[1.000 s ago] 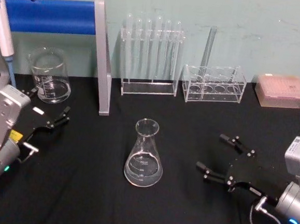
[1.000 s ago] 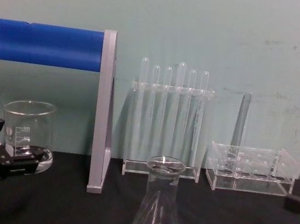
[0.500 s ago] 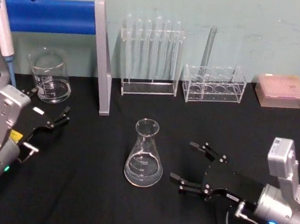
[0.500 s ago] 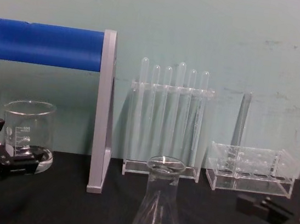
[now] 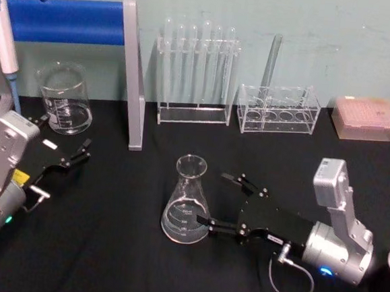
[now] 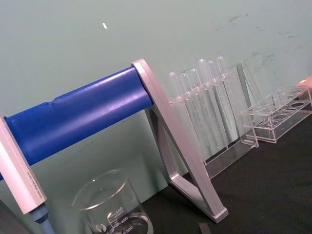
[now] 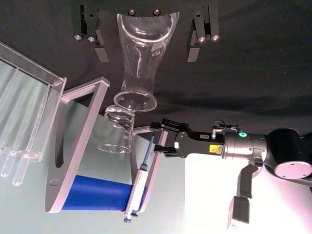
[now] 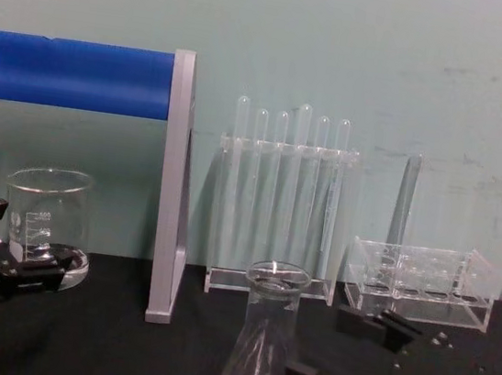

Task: Grasp the erlenmeyer flask with one hand, shake it three times, then place it back.

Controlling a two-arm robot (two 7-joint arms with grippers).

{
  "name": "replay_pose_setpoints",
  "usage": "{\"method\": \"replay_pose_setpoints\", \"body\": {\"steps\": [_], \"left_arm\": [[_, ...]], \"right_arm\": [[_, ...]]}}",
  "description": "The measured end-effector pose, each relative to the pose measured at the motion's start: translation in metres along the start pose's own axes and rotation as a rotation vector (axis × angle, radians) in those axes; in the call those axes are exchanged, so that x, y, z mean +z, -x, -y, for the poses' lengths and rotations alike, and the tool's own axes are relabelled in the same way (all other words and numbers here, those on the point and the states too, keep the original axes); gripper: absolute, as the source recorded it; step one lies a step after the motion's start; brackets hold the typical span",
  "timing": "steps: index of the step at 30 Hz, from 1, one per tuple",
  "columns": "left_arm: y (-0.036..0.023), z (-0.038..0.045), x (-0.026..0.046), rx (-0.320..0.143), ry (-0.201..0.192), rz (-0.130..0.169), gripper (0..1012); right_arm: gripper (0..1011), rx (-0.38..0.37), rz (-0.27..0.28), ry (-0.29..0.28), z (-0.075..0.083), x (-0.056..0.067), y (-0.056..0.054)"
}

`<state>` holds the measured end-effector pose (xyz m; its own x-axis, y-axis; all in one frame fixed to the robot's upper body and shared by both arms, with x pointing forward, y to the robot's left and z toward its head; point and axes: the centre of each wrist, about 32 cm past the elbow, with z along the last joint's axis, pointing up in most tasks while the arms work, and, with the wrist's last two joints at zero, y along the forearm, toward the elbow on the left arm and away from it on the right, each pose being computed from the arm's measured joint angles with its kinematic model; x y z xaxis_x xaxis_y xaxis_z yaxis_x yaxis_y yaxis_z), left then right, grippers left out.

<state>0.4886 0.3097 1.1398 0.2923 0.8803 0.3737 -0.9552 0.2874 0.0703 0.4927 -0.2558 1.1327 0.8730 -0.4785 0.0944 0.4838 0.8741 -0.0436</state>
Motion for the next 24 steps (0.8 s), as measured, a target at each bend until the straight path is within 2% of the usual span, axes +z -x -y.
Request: {"method": "replay_pose_setpoints", "body": {"steps": [12,24], "left_arm": [[0.0000,0.0000,0.0000,0.000,0.000,0.000,1001],[0.0000,0.0000,0.0000,0.000,0.000,0.000,1001]], "right_arm": [[1000,0.015,-0.006,0.001,-0.029,0.000,-0.012],[1000,0.040,-0.012,-0.005,-0.045,-0.001,-0.019]]}}
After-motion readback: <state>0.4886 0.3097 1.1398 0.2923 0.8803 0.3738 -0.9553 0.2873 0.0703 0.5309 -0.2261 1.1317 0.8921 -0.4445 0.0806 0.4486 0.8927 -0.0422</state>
